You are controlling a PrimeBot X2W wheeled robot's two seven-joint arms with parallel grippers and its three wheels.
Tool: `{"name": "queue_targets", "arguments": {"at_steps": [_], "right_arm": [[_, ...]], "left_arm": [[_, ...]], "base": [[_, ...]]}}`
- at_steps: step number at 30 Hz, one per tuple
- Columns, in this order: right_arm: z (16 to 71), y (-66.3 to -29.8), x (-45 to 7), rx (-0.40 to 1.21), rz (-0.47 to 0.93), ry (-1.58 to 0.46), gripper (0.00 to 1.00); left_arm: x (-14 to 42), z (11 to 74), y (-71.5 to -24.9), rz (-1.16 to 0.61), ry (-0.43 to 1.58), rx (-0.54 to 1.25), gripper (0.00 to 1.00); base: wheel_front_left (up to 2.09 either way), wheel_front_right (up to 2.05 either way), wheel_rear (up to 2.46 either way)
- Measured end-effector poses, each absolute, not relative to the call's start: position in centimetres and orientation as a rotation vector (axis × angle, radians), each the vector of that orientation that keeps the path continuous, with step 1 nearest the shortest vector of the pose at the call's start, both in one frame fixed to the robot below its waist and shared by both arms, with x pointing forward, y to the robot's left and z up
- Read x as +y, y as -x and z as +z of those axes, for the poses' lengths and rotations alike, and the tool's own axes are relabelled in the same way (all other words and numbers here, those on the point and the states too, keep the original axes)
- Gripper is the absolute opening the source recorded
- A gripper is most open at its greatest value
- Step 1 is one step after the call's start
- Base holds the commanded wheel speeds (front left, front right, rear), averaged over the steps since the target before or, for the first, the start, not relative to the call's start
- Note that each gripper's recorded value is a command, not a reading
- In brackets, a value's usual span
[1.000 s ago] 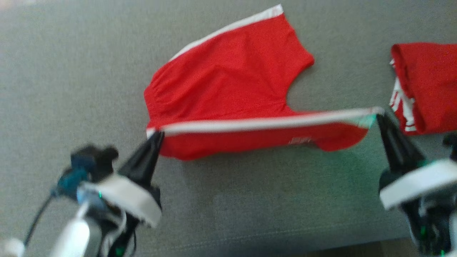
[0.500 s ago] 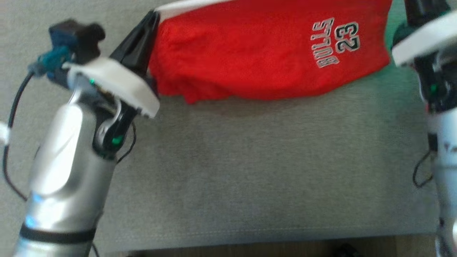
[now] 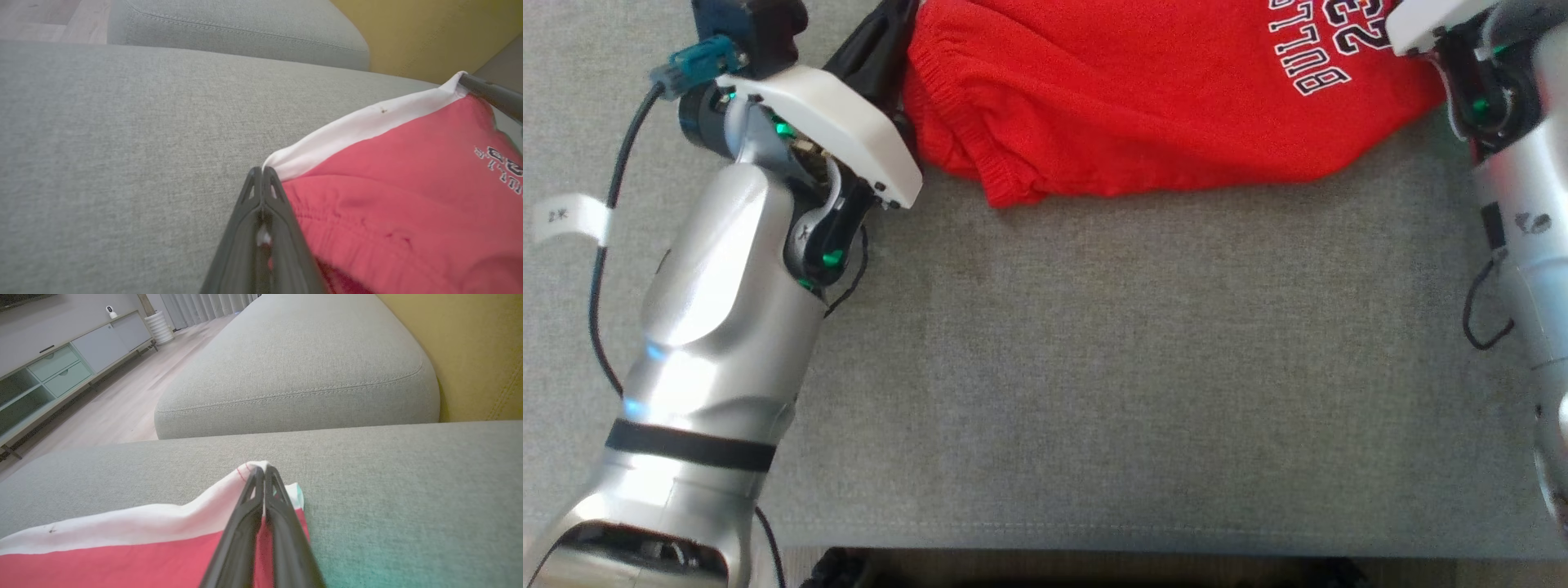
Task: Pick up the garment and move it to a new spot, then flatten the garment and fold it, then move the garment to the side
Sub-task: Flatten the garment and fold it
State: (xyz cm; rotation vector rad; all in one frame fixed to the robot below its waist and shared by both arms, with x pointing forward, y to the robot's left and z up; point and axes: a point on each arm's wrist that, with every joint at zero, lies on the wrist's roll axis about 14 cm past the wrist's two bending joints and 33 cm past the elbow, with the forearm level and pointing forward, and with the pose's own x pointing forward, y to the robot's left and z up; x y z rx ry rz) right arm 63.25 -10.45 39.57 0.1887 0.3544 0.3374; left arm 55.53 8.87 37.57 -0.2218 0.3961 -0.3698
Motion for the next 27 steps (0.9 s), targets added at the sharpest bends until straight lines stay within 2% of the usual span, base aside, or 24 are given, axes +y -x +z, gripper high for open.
{"name": "queue_targets", "arguments": {"at_steps": [1,2,7,13,21,27], "right_arm": [[39.6,-63.3,-10.4,0.35,0.337,-0.188,1.0],[39.8,-63.4,-10.4,0.333,0.337,-0.185,1.0],[41.8,-63.3,-10.5,0.193,0.341,-0.157,1.0],[44.1,-62.0,-13.1,0.086,0.293,-0.096,1.0],[45.3,-57.2,-14.9,0.011,0.241,-0.074,1.0],[45.3,-52.0,-15.8,0.024,0.193,-0.079,1.0]], "left_arm": [[8.9,37.5,-55.5,-0.369,0.225,0.397,0.64],[9.0,37.5,-55.5,-0.363,0.231,0.39,1.0],[9.5,38.5,-55.4,-0.333,0.249,0.31,1.0],[11.1,41.4,-55.1,-0.227,0.272,0.155,1.0],[12.3,48.6,-55.0,-0.17,0.215,-0.095,1.0],[12.3,46.1,-51.4,-0.156,0.162,-0.024,1.0]], "base": [[0.0,0.0,0.0],[0.0,0.0,0.0],[0.0,0.0,0.0],[0.0,0.0,0.0],[0.0,0.0,0.0],[0.0,0.0,0.0]]}}
